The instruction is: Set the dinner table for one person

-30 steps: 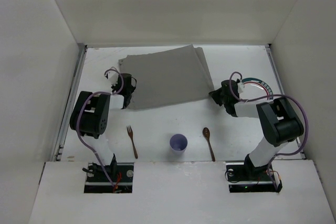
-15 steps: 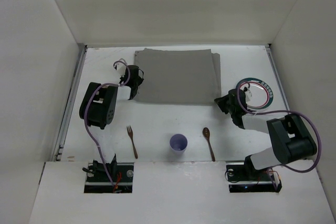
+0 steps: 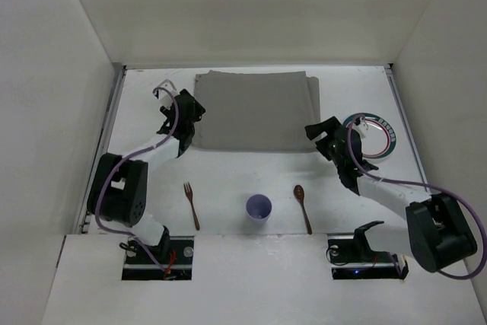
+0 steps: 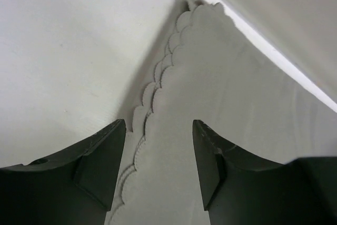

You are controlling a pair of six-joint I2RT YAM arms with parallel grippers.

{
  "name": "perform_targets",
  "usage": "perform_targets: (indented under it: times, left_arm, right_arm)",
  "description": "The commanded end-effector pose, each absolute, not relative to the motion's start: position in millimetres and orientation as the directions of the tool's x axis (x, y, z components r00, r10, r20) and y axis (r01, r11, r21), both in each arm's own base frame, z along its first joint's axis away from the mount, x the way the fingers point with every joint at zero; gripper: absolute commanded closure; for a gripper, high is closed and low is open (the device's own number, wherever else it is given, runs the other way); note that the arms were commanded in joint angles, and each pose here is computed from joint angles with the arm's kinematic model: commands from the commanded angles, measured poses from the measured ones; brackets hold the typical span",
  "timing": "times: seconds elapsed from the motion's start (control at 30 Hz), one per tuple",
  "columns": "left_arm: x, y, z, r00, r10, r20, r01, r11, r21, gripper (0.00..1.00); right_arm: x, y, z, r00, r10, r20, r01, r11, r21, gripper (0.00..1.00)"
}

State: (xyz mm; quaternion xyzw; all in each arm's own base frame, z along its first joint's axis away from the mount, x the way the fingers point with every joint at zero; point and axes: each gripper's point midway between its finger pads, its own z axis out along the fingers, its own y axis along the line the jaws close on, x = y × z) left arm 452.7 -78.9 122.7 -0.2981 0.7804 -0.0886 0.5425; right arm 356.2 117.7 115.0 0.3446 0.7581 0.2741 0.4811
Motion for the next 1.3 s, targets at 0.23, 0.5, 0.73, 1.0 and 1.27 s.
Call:
perform_targets:
  times: [0.23,0.5,0.73,1.0,1.27]
  left_arm:
    - [335,-61,101,-0.4,-0.407,-0.821,-0.41,0.881,-0.238,0.55]
    - [234,-69,77,-0.606,-0.377,-0.701,-0.386,0.909,-0.155,0.94]
    - [210,-74,63,-0.618,-0.402,-0.676,-0.404,0.9,-0.167,0.96]
    - [236,-113,106,-0.482,-0.446,-0.754,-0.28,0.894,-0.349,0.8]
    - [288,-165,117,-0.446,-0.459,-0.769,-0.148,0.885,-0.442,0.7]
  right_arm:
    - [344,135,144,-0.253,0.678,-0.69,0.108,0.728,0.677,0.28]
    - [340,153,152,-0.285,0.643,-0.711,0.033,0.748,0.663,0.78]
    - [340,158,148,-0.308,0.622,-0.72,0.023,0.761,0.648,0.87]
    - [342,162,139,-0.341,0.595,-0.728,0.024,0.78,0.625,0.88]
    - [318,171,171,-0.326,0.52,-0.789,-0.002,0.835,0.551,0.81]
